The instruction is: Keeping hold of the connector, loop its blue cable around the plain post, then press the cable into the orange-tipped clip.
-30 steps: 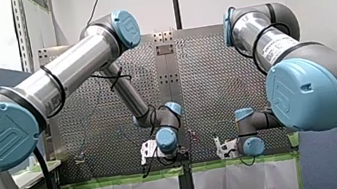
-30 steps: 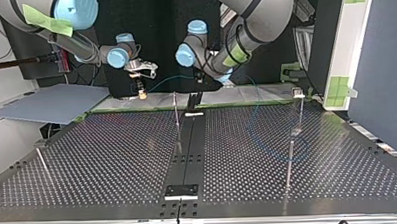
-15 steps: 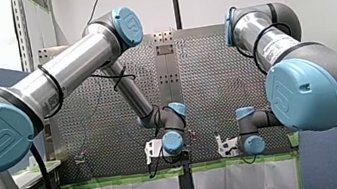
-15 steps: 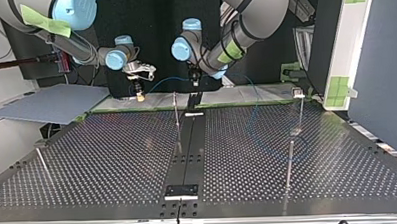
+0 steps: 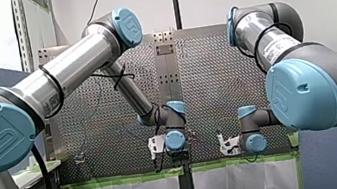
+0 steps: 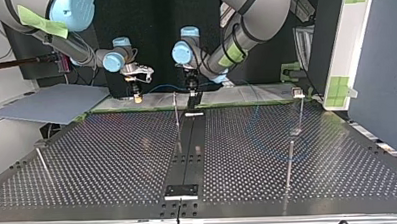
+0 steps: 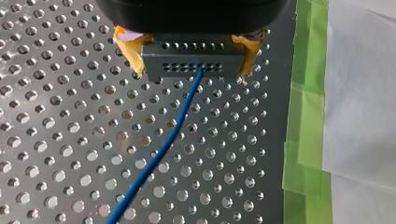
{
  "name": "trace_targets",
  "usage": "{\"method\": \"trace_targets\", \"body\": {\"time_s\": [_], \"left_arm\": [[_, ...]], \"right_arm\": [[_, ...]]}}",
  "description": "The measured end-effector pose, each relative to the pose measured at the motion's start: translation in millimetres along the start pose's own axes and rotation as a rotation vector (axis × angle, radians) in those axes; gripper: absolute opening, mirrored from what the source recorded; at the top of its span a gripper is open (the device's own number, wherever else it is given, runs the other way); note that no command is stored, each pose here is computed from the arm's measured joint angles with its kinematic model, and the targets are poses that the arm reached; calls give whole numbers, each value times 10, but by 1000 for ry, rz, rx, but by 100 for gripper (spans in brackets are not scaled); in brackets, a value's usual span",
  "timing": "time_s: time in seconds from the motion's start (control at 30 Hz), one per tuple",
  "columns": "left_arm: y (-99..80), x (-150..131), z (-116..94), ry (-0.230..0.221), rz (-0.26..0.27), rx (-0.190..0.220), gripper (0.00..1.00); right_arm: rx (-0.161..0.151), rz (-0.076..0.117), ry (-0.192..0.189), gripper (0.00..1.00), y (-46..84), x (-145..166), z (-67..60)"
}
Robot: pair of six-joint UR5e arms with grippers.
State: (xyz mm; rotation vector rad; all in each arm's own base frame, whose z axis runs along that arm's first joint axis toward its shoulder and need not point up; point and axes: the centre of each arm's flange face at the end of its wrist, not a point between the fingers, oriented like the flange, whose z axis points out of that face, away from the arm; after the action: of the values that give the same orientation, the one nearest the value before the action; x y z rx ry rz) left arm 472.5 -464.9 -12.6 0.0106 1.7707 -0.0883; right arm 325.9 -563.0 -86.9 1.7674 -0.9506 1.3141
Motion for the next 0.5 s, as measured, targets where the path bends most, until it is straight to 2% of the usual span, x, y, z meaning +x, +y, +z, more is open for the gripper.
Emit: {"method": "trace_targets", "body": {"time_s": [0.5], "left_arm": [[27, -15, 75, -5, -16, 19, 0]], "right_arm": [[-2, 3, -1, 0, 18, 18, 20]]}}
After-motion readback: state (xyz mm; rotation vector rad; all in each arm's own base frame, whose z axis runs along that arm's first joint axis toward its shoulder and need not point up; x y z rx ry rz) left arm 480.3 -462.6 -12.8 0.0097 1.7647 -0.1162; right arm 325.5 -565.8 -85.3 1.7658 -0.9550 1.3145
